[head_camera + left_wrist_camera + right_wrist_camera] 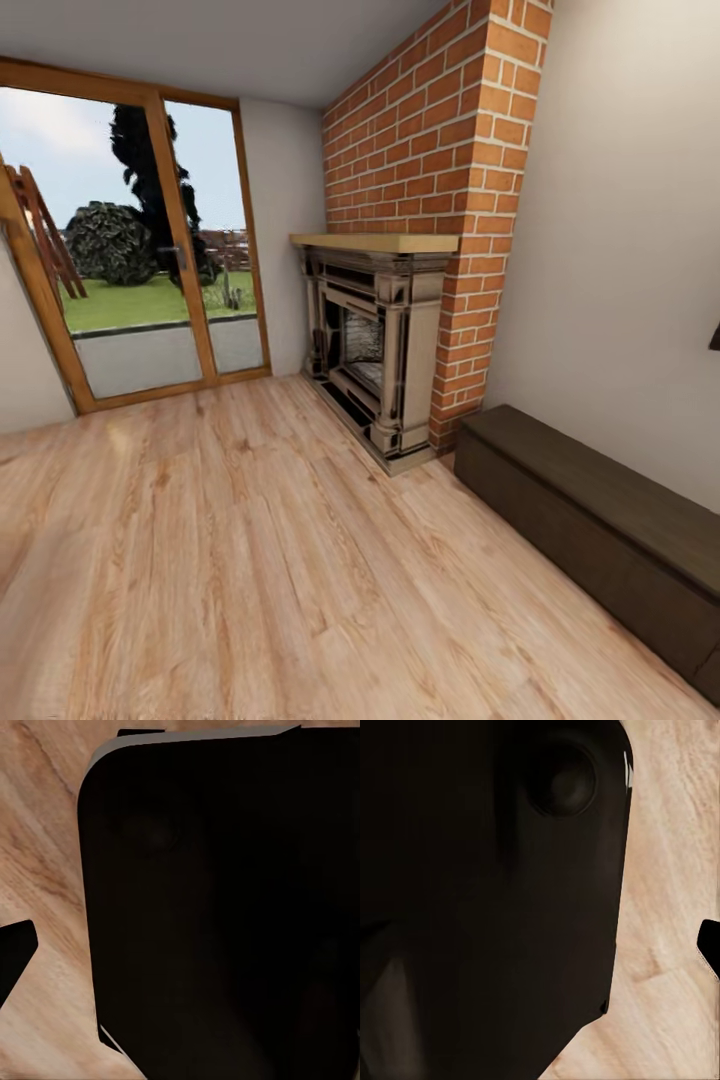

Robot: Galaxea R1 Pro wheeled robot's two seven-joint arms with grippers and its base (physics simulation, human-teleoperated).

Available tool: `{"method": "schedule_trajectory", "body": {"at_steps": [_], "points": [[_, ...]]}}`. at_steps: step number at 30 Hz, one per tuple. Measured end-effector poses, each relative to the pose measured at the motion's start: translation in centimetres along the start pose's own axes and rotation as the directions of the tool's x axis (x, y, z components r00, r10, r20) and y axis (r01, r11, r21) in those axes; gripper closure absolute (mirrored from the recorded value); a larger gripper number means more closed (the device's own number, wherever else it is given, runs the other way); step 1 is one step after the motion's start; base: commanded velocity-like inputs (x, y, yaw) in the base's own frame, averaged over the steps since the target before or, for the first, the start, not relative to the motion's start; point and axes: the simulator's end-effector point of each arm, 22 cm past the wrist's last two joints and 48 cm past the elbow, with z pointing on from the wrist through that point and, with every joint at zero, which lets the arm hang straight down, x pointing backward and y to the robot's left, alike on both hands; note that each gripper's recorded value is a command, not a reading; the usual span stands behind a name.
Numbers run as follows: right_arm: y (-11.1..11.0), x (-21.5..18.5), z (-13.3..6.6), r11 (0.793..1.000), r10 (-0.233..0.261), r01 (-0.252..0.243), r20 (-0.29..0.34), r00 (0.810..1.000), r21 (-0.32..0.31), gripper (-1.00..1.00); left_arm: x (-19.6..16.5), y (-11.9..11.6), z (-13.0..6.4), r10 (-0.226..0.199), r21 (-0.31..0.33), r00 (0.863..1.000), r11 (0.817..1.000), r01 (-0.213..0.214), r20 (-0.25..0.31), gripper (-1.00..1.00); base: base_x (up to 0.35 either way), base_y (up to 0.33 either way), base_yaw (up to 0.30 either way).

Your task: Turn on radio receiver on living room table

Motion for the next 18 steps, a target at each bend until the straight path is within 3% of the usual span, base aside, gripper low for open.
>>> {"method": "schedule_trajectory", "body": {"at_steps": [18], "points": [[0.00,0.00,0.00,1.000,0.000,0.000,0.000,1.000,0.000,-1.00,0.00,0.02,0.00,0.000,0.000,1.000,1.000,0.000,0.000,-1.00,0.000,0.000,0.269]]}}
